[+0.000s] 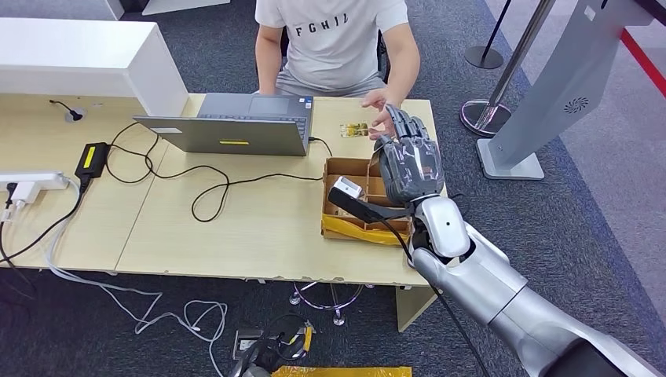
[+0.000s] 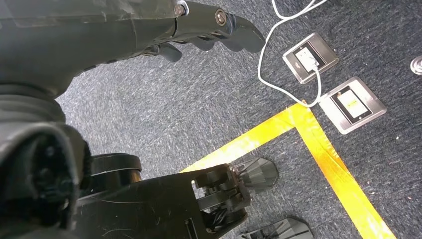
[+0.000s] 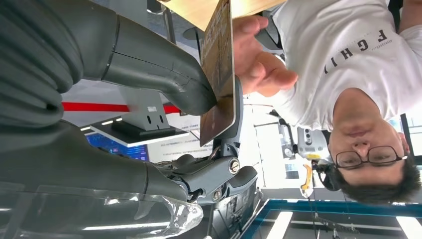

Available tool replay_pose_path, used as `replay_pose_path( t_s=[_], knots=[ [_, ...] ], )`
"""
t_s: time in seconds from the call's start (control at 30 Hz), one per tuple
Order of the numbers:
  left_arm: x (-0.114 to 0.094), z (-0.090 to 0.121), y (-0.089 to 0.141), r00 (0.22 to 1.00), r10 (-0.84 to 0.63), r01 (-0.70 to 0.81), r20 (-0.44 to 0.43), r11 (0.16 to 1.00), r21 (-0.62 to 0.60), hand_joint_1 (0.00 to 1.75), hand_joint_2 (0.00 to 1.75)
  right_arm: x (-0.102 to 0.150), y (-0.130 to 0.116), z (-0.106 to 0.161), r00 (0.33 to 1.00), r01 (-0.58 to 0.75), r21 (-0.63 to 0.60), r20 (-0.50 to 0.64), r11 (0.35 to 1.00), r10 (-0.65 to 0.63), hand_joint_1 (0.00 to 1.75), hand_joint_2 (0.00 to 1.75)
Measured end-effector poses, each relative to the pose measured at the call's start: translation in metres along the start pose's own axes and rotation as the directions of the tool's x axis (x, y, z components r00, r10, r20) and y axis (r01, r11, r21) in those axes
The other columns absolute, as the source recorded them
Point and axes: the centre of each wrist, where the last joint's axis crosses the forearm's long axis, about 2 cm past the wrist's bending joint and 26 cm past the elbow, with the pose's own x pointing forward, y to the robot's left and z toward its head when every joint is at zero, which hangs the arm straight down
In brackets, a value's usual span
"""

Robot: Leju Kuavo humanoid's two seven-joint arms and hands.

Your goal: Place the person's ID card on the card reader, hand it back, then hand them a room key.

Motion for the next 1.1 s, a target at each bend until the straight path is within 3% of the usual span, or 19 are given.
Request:
replay_pose_path(
  t_s=[0.67, 0.7, 0.8, 0.83, 0.9, 1.03, 1.1],
  knots=[
    [0.000, 0.000, 0.000, 1.000, 0.000, 0.000, 0.004, 1.000, 0.001, 0.00, 0.00, 0.011, 0.004, 0.002, 0.998, 0.065, 0.009, 0.008, 0.998, -0.065, 1.75, 1.75],
    [0.000, 0.000, 0.000, 1.000, 0.000, 0.000, 0.004, 1.000, 0.001, 0.00, 0.00, 0.011, 0.005, 0.002, 0.998, 0.067, 0.011, 0.007, 0.998, -0.067, 1.53, 1.75],
    [0.000, 0.000, 0.000, 1.000, 0.000, 0.000, 0.004, 1.000, 0.001, 0.00, 0.00, 0.010, 0.007, 0.004, 0.997, 0.071, 0.018, 0.002, 0.997, -0.071, 0.22, 1.75],
    [0.000, 0.000, 0.000, 1.000, 0.000, 0.000, 0.004, 1.000, 0.001, 0.00, 0.00, 0.010, 0.007, 0.004, 0.997, 0.071, 0.020, 0.001, 0.997, -0.071, 0.00, 1.75],
    [0.000, 0.000, 0.000, 1.000, 0.000, 0.000, 0.004, 1.000, 0.001, 0.00, 0.00, 0.010, 0.008, 0.005, 0.997, 0.075, 0.019, -0.001, 0.997, -0.075, 0.00, 1.75],
    [0.000, 0.000, 0.000, 1.000, 0.000, 0.000, 0.004, 1.000, 0.001, 0.00, 0.00, 0.012, 0.011, 0.006, 0.998, 0.069, 0.009, 0.005, 0.998, -0.069, 0.00, 0.00],
    [0.000, 0.000, 0.000, 1.000, 0.000, 0.000, 0.005, 1.000, 0.001, 0.00, 0.00, 0.013, 0.013, 0.007, 0.998, 0.064, 0.011, 0.012, 0.998, -0.064, 0.00, 0.00]
  ],
)
